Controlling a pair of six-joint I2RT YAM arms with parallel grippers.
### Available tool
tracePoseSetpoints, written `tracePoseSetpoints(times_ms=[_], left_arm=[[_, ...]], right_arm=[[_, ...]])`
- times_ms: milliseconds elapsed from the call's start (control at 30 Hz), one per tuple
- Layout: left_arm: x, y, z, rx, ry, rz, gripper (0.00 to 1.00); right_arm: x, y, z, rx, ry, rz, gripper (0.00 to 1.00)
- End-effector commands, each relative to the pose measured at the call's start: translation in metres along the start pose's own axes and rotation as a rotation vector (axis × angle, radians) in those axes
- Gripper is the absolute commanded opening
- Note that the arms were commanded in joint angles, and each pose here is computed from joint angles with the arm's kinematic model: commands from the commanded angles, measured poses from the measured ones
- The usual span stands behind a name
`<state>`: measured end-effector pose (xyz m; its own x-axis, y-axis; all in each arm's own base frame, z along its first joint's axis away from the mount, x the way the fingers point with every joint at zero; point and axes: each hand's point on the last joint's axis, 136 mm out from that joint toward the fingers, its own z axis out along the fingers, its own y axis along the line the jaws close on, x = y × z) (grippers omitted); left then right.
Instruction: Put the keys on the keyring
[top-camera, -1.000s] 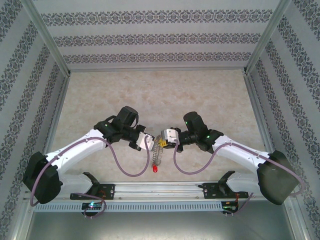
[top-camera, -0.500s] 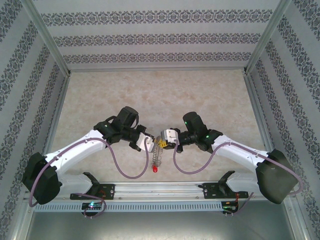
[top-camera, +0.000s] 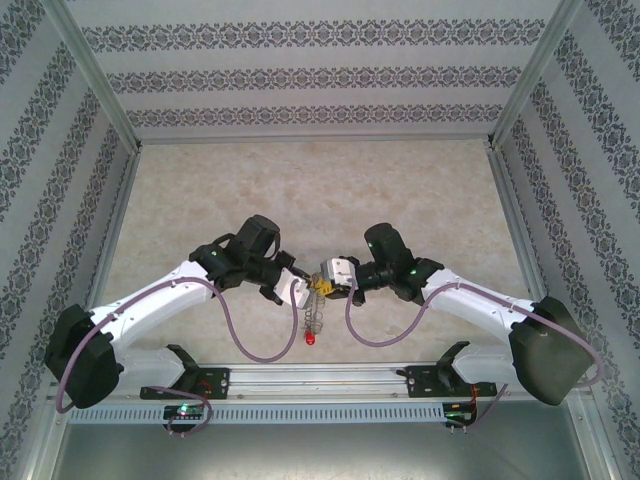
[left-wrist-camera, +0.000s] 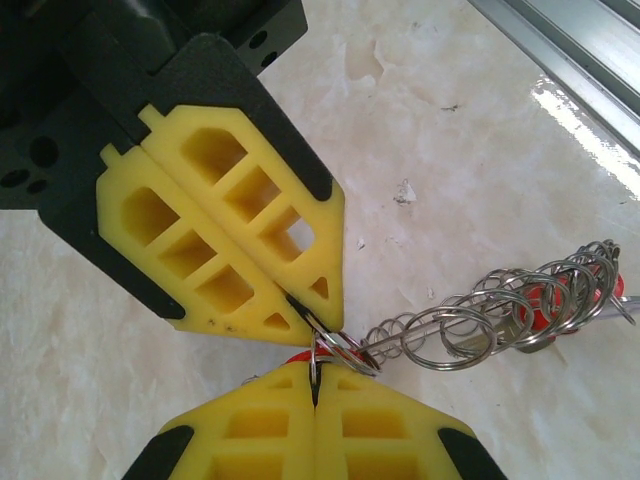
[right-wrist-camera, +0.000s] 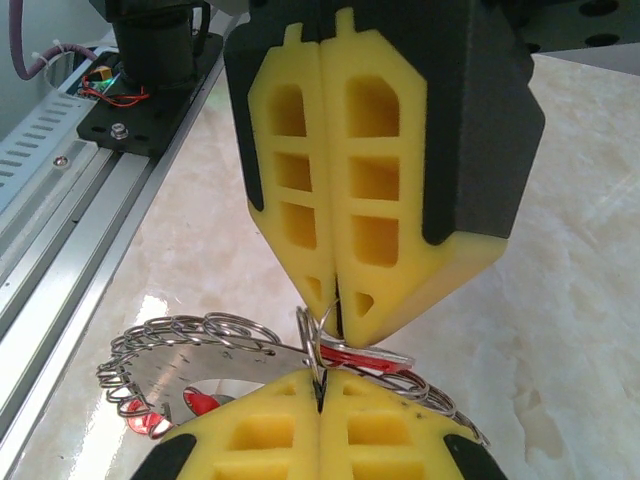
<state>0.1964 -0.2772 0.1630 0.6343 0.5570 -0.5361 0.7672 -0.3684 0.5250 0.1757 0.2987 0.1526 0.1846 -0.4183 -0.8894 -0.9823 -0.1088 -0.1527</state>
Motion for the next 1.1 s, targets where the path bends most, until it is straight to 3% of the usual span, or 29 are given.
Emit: tracePoseSetpoints(times_ms=[0,1067], left_arm=[[-0.012,-0.002,-0.002,-0.003,-0.021,0.073,0.00],[0.006,-0.012,-0.002,-0.024,0.076,0.125,0.00]], right_arm=[[-0.015,-0.006,-0.001,-0.007,-0.045,0.000,0.00],[-0.012,-0.016,-0.006,0.017,-0.054,0.045,0.00]])
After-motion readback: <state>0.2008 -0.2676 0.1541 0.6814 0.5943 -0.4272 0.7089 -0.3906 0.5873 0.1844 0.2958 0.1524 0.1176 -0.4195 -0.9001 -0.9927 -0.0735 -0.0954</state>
